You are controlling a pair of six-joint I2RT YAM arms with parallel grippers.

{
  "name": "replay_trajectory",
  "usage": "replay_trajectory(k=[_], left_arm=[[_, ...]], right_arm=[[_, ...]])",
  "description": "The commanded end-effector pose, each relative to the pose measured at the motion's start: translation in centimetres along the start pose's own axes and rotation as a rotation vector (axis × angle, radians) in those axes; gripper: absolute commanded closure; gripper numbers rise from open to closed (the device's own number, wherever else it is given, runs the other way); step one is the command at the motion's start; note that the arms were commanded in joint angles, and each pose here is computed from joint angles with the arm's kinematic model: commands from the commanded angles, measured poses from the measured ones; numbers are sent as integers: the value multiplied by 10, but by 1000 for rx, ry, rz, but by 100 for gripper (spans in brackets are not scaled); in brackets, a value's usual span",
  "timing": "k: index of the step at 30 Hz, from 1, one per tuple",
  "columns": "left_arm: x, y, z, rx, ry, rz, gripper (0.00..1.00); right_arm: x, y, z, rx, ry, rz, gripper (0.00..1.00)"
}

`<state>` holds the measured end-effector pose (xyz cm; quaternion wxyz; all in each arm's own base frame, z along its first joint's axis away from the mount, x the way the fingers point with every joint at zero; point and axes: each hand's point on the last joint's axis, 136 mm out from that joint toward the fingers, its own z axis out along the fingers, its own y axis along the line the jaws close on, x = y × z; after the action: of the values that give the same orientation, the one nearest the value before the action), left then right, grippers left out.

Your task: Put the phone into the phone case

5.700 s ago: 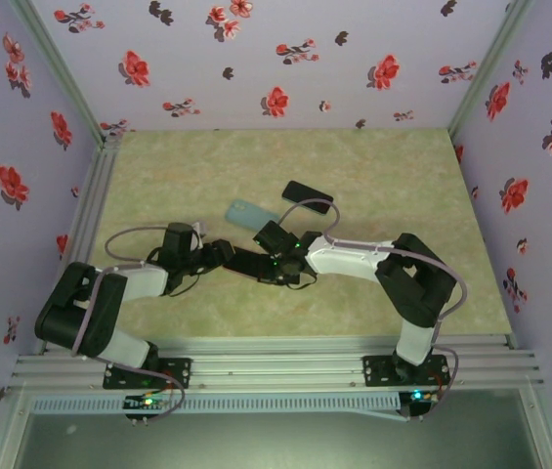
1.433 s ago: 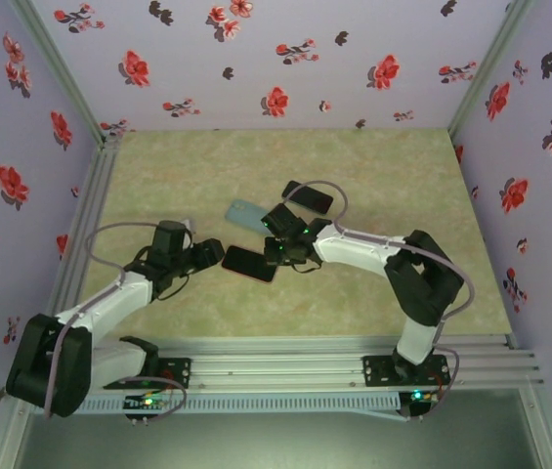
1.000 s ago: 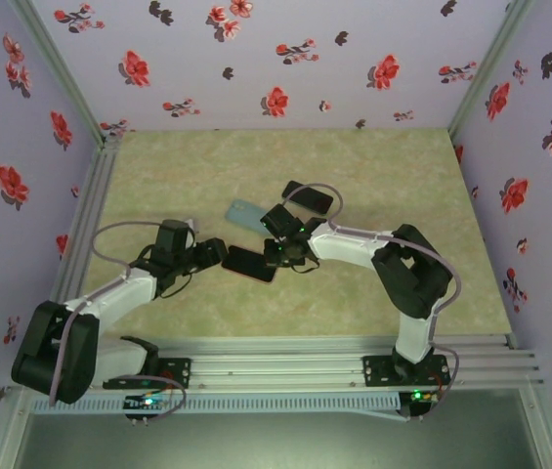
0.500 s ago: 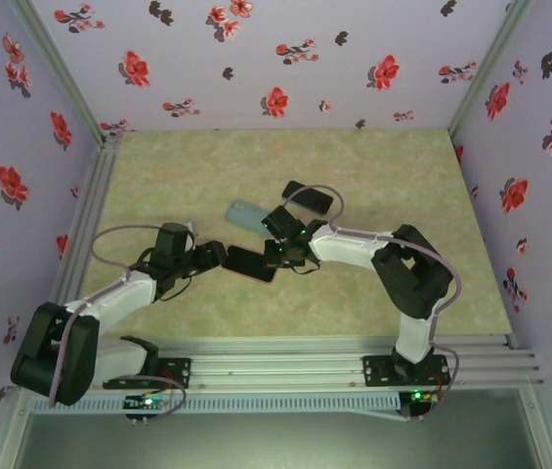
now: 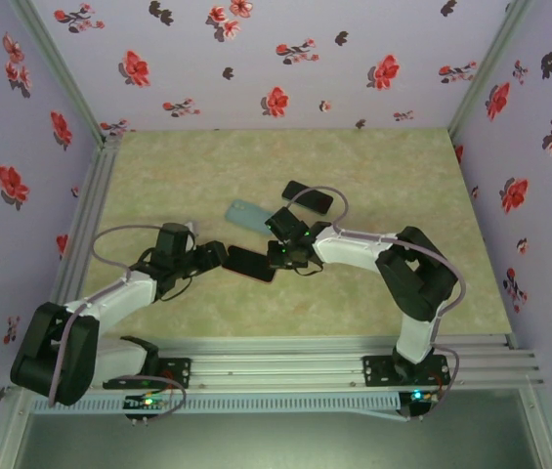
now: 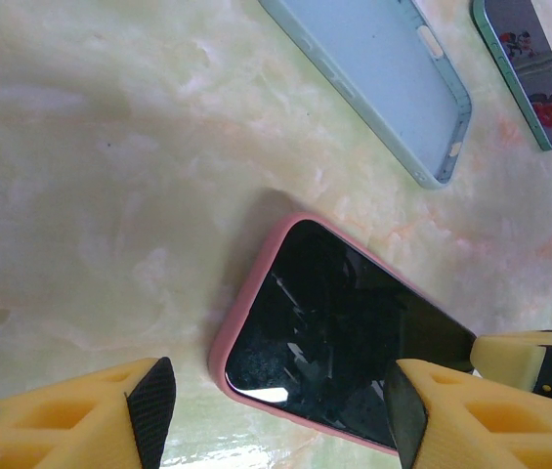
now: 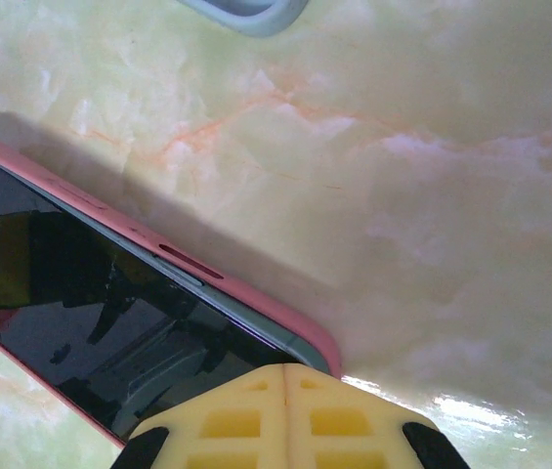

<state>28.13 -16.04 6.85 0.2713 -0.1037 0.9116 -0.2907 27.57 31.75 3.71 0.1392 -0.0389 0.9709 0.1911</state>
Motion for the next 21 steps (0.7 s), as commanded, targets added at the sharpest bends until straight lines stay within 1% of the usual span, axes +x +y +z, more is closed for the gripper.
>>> replay_trajectory(k=[1, 6, 11, 16, 21], left_arm=[[-3, -8, 1, 29, -11, 9, 37], [-3, -9, 2, 28, -8, 11, 37], [-3, -8, 4, 26, -4, 12, 37], [-2, -7, 6, 22, 1, 12, 37], [0, -5, 9, 18, 6, 9, 37]], right_arm=[[-2, -6, -4, 16, -13, 17, 100], [0, -9, -2, 23, -6, 21, 100], [6, -15, 5, 44, 25, 19, 100], [20, -24, 18, 67, 78, 30, 100], [43, -39, 36, 92, 151, 69, 100]])
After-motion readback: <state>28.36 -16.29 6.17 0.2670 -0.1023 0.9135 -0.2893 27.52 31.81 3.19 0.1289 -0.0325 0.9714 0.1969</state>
